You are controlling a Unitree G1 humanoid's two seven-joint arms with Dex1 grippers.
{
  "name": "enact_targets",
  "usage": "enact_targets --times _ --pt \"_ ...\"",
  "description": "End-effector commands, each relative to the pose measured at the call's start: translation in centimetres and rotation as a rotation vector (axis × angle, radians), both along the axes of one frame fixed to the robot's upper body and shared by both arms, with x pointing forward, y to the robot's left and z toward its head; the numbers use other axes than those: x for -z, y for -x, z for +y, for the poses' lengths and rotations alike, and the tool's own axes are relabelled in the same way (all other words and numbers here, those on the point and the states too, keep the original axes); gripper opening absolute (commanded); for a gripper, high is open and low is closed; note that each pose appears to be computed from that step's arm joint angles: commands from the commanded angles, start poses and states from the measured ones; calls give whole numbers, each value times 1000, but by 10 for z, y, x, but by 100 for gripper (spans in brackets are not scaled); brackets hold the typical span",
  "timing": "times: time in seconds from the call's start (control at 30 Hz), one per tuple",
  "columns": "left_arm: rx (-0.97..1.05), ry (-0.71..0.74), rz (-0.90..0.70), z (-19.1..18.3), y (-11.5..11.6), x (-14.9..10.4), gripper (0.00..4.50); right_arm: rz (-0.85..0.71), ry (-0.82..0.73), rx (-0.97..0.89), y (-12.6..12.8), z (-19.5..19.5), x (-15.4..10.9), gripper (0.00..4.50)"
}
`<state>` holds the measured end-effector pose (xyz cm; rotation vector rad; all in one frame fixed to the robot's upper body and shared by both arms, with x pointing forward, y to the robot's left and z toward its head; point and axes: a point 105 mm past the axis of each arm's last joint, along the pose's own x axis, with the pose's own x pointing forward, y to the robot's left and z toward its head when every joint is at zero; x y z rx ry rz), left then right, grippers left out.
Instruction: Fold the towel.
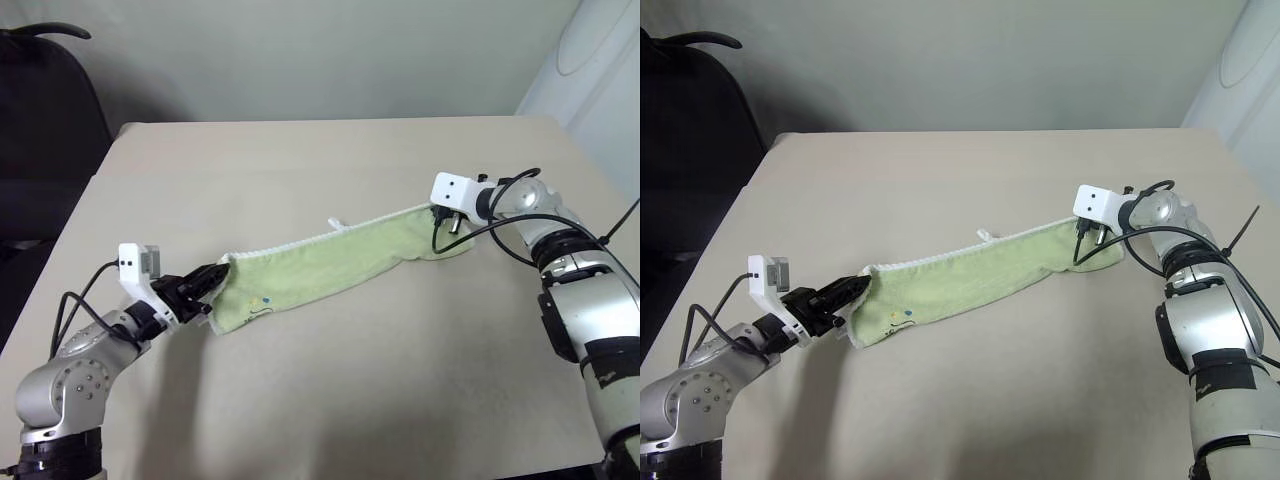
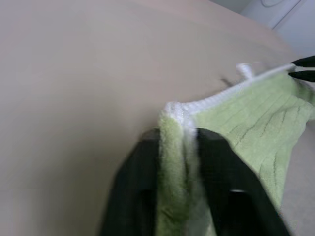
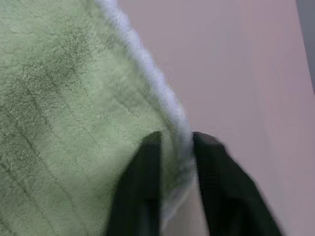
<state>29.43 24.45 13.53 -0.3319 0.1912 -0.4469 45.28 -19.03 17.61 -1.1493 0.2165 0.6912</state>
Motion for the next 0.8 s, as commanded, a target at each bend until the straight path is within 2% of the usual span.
enact_targets --times 0.03,0.17,0.23,0.37,0.5,0.63,0.67,0.8 --pt "-6 -11 -44 3 3 -11 247 -97 -7 6 -3 -7 -23 226" --pt "-23 -39 -25 8 4 -6 384 -178 -18 23 -4 -14 -35 362" --pt "-46 -91 -12 13 5 -1 446 -210 -80 56 -4 -22 -44 428" --pt "-116 -110 -55 29 10 -7 446 -170 -381 150 2 -45 -56 428" --pt "-210 -202 -134 49 14 -20 446 38 -828 258 14 -68 -45 428" --pt "-152 -209 -225 28 10 -38 446 314 -1198 374 35 -74 -21 428" --pt "-128 -216 -241 20 9 -41 450 370 -1260 400 42 -73 -16 440" --pt "-4 -219 -282 -8 6 -50 450 487 -1439 511 63 -75 -2 440"
